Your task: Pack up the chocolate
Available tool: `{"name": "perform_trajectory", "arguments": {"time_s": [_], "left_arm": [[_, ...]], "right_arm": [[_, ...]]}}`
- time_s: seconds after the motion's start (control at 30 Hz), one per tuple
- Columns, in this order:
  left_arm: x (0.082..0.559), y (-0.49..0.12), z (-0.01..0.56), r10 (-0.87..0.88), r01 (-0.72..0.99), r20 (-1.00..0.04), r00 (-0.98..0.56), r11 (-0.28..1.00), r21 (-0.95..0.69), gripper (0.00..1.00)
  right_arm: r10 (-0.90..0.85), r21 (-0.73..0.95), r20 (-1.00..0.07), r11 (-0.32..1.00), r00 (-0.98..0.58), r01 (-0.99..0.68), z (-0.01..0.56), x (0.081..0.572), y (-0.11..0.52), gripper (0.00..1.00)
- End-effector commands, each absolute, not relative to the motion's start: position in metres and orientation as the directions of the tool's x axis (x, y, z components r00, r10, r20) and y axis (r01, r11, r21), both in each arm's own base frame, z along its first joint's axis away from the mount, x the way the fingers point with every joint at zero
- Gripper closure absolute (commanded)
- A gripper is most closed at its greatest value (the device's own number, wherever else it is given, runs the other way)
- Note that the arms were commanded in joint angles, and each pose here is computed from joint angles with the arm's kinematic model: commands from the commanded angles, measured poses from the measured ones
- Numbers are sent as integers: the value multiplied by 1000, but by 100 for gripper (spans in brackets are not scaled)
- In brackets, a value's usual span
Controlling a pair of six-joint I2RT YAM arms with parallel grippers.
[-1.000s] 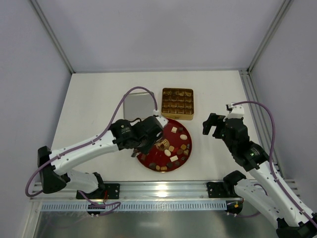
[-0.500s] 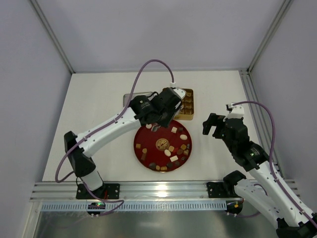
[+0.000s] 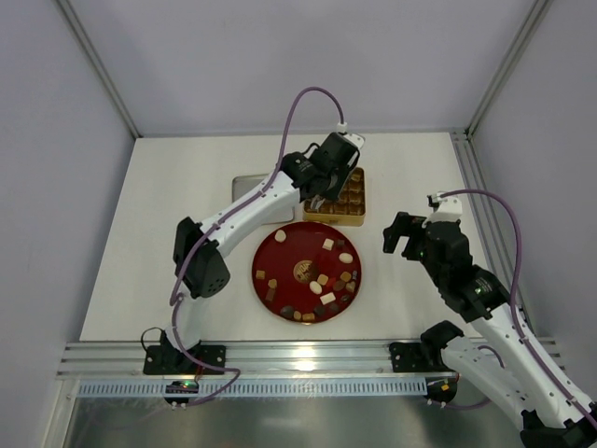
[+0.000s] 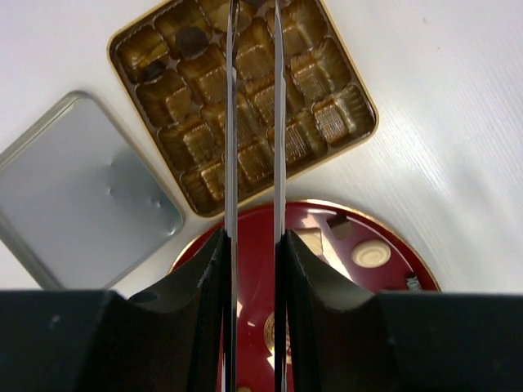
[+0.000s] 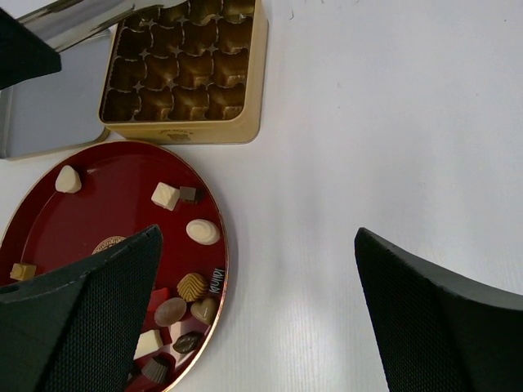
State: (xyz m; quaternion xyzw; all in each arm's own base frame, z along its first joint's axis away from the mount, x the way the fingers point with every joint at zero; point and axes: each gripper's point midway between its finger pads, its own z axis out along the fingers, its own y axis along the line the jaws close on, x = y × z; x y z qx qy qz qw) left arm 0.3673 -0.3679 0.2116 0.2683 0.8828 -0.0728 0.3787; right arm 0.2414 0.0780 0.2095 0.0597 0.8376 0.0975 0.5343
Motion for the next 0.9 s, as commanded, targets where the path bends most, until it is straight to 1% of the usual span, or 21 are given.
{"name": "perform_trajectory", "arguments": {"time_s": [0.0, 0.17, 0.23, 0.47, 0.87], "left_arm": [[393, -397, 241, 364, 550, -803, -471, 833, 56, 78], [407, -409, 230, 369, 545, -804, -466, 836, 68, 77], [411, -411, 218, 381, 538, -792, -478, 839, 79, 77], [415, -412, 192, 402, 529, -765, -503, 843, 95, 77], [419, -407, 180, 428, 524, -745, -511, 842, 124, 77]], "right_arm": [[207, 233, -901, 972, -380, -22, 232, 240, 77, 0], [209, 234, -901, 972, -380, -21, 232, 239, 76, 0], [207, 232, -900, 973, -384, -19, 230, 239, 75, 0], [208, 234, -899, 972, -385, -22, 229, 239, 77, 0], [212, 238, -897, 971, -387, -22, 227, 238, 76, 0]]}}
